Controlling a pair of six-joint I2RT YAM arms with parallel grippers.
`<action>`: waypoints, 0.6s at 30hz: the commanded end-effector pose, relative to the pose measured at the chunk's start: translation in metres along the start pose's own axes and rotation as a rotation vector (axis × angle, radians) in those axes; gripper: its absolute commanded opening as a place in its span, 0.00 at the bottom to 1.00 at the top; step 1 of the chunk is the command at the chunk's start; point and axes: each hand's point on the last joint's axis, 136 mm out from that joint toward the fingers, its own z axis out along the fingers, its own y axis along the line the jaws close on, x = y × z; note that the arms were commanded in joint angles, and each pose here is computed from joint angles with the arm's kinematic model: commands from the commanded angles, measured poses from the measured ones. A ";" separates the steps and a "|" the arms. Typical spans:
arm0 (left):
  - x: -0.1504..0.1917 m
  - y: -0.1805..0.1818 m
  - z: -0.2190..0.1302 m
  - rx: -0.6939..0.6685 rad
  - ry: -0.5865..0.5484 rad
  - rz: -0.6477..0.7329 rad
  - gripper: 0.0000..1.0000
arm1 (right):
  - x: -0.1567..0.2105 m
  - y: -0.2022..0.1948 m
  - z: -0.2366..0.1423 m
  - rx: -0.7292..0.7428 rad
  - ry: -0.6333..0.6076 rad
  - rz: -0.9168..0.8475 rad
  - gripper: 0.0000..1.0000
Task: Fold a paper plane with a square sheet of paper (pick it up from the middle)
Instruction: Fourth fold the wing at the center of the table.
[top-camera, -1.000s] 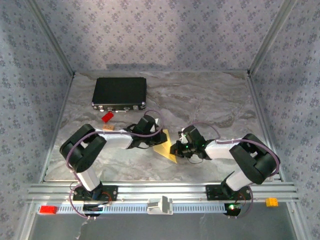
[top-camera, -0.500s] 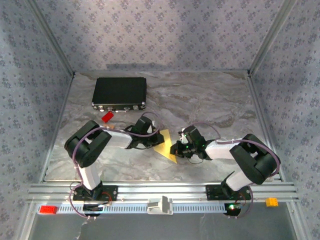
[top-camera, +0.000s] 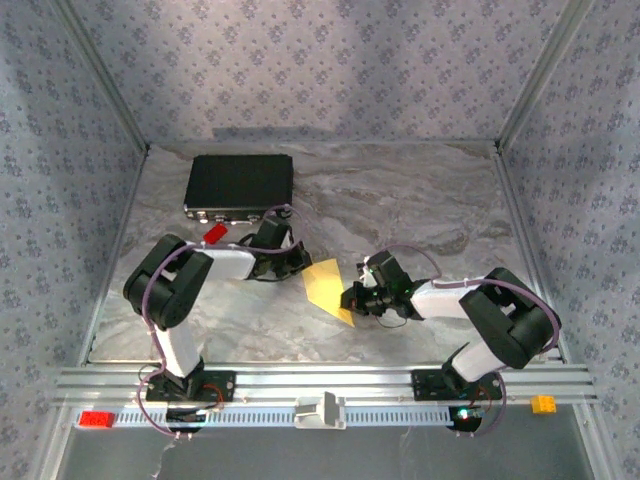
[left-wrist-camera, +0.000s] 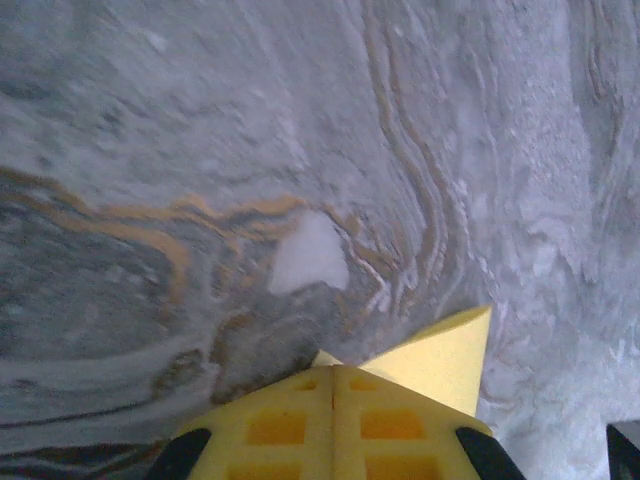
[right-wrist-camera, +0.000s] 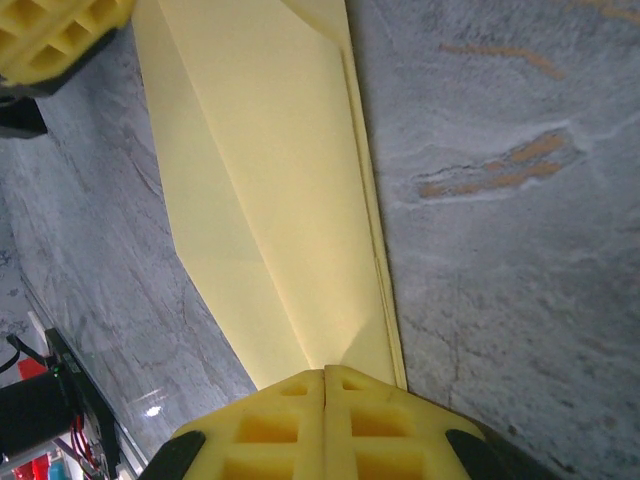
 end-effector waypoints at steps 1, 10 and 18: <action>-0.011 0.012 -0.003 -0.068 -0.021 0.001 0.02 | 0.033 -0.047 -0.001 0.152 0.095 0.060 0.00; -0.017 -0.014 -0.029 -0.005 -0.065 0.053 0.04 | 0.022 -0.032 -0.002 0.112 0.065 0.042 0.00; 0.006 -0.039 -0.049 0.028 -0.076 0.141 0.07 | -0.001 0.002 -0.009 0.034 0.004 -0.012 0.00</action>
